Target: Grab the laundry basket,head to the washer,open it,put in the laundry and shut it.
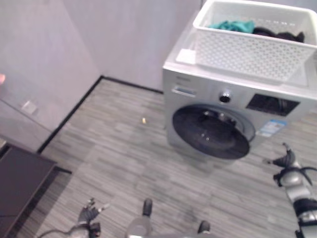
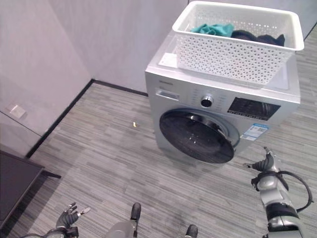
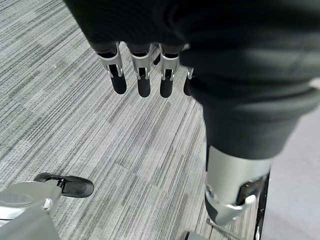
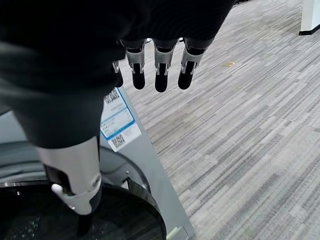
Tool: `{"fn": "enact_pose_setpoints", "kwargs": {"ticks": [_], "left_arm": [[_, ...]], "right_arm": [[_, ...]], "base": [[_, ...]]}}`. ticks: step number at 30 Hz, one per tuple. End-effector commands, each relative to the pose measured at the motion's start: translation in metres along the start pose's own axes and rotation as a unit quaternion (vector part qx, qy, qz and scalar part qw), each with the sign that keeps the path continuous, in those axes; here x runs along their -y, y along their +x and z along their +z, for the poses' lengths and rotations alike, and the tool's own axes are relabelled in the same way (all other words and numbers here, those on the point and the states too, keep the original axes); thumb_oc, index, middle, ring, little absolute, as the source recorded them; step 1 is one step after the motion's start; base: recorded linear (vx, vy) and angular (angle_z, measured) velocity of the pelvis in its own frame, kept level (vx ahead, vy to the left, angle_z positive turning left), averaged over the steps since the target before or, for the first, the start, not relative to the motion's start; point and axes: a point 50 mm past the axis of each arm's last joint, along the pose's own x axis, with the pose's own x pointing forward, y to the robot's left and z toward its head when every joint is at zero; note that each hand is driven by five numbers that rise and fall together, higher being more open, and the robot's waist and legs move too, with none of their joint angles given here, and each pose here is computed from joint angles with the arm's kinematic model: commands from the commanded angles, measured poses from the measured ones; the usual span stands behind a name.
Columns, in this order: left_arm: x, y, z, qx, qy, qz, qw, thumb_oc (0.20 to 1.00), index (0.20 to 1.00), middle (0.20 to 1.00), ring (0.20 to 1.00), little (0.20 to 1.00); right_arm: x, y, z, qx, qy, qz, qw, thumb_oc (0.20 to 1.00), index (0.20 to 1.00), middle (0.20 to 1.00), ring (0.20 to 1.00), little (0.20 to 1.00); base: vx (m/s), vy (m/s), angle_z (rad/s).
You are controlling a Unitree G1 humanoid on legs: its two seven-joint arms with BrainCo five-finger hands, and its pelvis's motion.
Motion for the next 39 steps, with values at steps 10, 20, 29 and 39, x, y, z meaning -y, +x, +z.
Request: {"fn": "enact_pose_setpoints", "kwargs": {"ticks": [10, 20, 29, 39], "left_arm": [[0.012, 0.011, 0.053, 0.102, -0.003, -0.027, 0.994, 1.0, 1.0, 1.0, 1.0, 1.0], [0.025, 0.015, 0.077, 0.142, -0.032, -0.032, 0.989, 1.0, 1.0, 1.0, 1.0, 1.0], [0.016, 0.016, 0.08, 0.146, -0.026, -0.007, 0.989, 1.0, 1.0, 1.0, 1.0, 1.0], [0.018, -0.033, 0.167, 0.365, 0.188, -0.074, 0.909, 1.0, 1.0, 1.0, 1.0, 1.0]], "right_arm": [[0.032, 0.031, 0.077, 0.055, 0.029, -0.037, 0.997, 1.0, 1.0, 1.0, 1.0, 1.0], [-0.015, 0.021, 0.118, 0.098, 0.061, 0.027, 0.993, 1.0, 1.0, 1.0, 1.0, 1.0], [-0.125, -0.061, 0.155, 0.221, 0.151, 0.23, 0.936, 1.0, 1.0, 1.0, 1.0, 1.0], [-0.173, -0.13, 0.153, 0.245, 0.229, 0.391, 0.857, 1.0, 1.0, 1.0, 1.0, 1.0]], "base": [[-0.05, 0.031, -0.05], [-0.04, 0.004, 0.05], [0.01, -0.011, -0.04], [0.0, -0.003, -0.03]]}}
